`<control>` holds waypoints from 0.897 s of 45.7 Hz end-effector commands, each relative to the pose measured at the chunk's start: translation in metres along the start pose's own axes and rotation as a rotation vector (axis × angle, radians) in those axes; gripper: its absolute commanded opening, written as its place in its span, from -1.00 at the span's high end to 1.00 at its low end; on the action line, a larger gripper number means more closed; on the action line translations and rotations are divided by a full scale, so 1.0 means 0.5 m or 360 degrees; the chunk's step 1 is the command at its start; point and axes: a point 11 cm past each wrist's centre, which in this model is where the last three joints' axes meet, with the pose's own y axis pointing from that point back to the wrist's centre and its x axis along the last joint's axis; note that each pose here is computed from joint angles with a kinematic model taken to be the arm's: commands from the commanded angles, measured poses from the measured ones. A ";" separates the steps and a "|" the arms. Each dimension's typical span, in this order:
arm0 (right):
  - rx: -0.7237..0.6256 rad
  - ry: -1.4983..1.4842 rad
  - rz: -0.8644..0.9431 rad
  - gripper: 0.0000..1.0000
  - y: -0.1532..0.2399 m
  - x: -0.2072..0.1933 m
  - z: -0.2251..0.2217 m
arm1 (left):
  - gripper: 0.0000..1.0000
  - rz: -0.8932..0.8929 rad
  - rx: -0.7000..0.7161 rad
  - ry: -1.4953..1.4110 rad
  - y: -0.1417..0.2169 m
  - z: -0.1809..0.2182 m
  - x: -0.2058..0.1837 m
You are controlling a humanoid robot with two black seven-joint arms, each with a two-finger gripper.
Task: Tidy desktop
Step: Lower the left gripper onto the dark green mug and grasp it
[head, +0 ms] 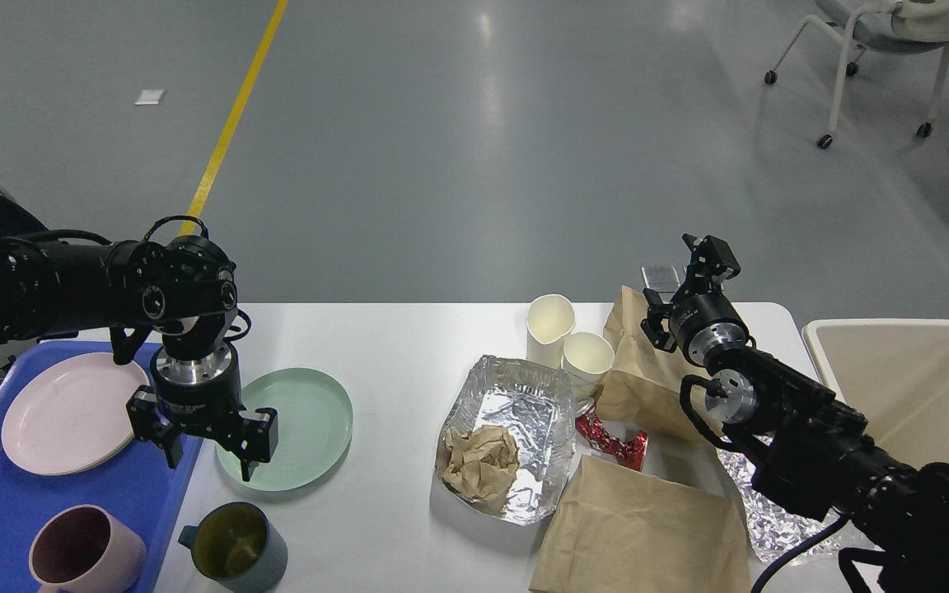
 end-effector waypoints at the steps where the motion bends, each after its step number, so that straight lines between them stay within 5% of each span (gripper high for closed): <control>1: 0.0000 0.0000 0.0000 -1.00 0.000 0.000 0.000 | -0.74 -0.0059 -0.0135 0.0002 -0.014 0.014 -0.019; 41: 0.0002 0.0000 -0.0001 -1.00 -0.001 -0.001 -0.001 | -0.74 -0.0055 -0.0015 -0.0004 -0.027 -0.017 -0.015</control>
